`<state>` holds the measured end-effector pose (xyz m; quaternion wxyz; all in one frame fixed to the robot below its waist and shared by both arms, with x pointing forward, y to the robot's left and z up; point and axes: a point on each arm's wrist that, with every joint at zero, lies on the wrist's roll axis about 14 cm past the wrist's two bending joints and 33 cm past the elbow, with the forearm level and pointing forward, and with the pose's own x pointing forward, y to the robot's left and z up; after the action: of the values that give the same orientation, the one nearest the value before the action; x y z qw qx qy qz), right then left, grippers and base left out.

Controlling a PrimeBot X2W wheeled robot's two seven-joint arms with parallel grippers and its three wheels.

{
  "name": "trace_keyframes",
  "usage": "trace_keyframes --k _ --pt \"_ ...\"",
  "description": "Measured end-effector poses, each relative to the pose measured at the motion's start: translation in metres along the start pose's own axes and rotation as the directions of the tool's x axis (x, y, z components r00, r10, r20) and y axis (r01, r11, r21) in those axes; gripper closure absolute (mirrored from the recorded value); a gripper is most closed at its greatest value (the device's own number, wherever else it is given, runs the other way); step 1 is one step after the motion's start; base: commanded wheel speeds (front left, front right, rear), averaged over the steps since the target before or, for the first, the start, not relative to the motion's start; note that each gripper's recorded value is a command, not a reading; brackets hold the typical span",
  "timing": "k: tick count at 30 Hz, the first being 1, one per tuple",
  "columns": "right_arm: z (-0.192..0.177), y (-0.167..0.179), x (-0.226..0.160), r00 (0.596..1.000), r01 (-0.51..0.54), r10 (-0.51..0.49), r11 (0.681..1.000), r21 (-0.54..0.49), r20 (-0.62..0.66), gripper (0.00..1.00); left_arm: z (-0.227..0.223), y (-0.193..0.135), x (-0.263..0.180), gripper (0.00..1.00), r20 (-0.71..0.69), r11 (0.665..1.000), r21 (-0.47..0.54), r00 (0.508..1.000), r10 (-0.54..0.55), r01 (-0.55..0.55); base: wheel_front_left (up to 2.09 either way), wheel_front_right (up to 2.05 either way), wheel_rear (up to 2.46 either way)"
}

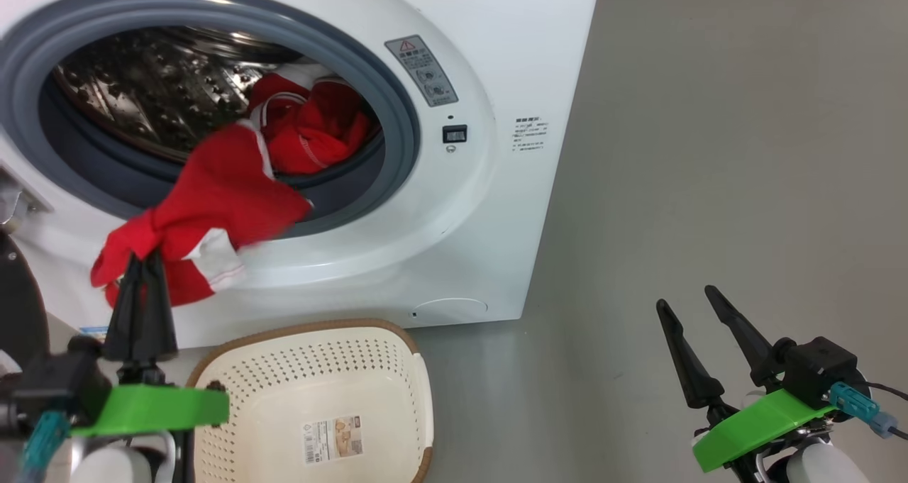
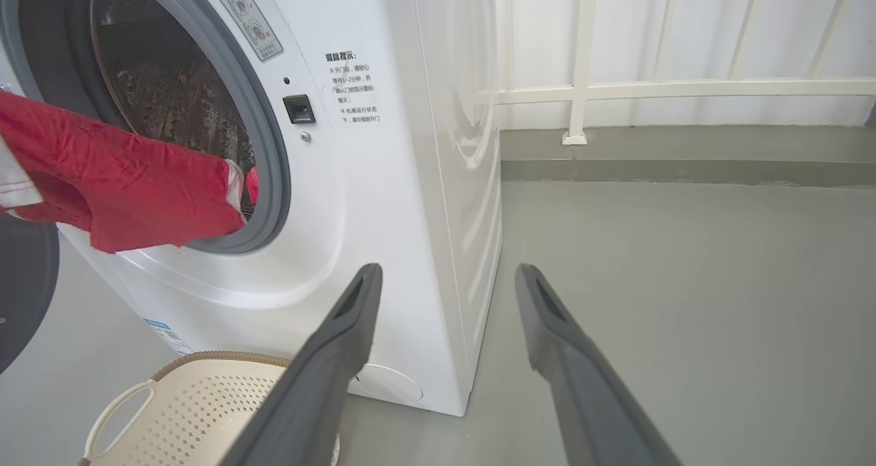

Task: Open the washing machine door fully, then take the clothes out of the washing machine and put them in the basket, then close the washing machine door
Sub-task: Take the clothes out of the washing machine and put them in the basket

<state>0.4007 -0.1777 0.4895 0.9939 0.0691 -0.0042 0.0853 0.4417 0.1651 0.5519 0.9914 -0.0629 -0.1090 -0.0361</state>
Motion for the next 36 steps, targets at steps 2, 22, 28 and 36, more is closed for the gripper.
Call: trace_keyframes --k 2,22,28,36 --pt "0.0 0.001 0.0 1.0 -0.002 0.002 1.0 0.0 0.001 0.0 0.009 0.0 -0.006 1.0 0.026 1.0 0.004 1.0 0.0 0.0 0.0 0.0 0.0" --pt "-0.011 0.007 0.007 0.999 -0.024 0.024 1.0 0.008 -0.028 0.0 0.006 -0.006 -0.037 1.0 -0.016 1.0 -0.004 1.0 0.022 -0.022 0.0 0.0 0.0" --pt "-0.019 0.005 0.009 0.999 -0.02 0.02 1.0 0.011 -0.049 0.0 -0.055 0.001 -0.051 1.0 -0.195 0.997 -0.045 0.98 0.052 -0.062 0.0 0.0 0.0" --pt "-0.021 0.001 0.02 0.999 -0.014 0.015 1.0 0.011 -0.049 0.0 -0.127 -0.003 -0.06 1.0 -0.398 0.998 -0.046 0.917 0.017 -0.038 0.0 0.0 0.0"
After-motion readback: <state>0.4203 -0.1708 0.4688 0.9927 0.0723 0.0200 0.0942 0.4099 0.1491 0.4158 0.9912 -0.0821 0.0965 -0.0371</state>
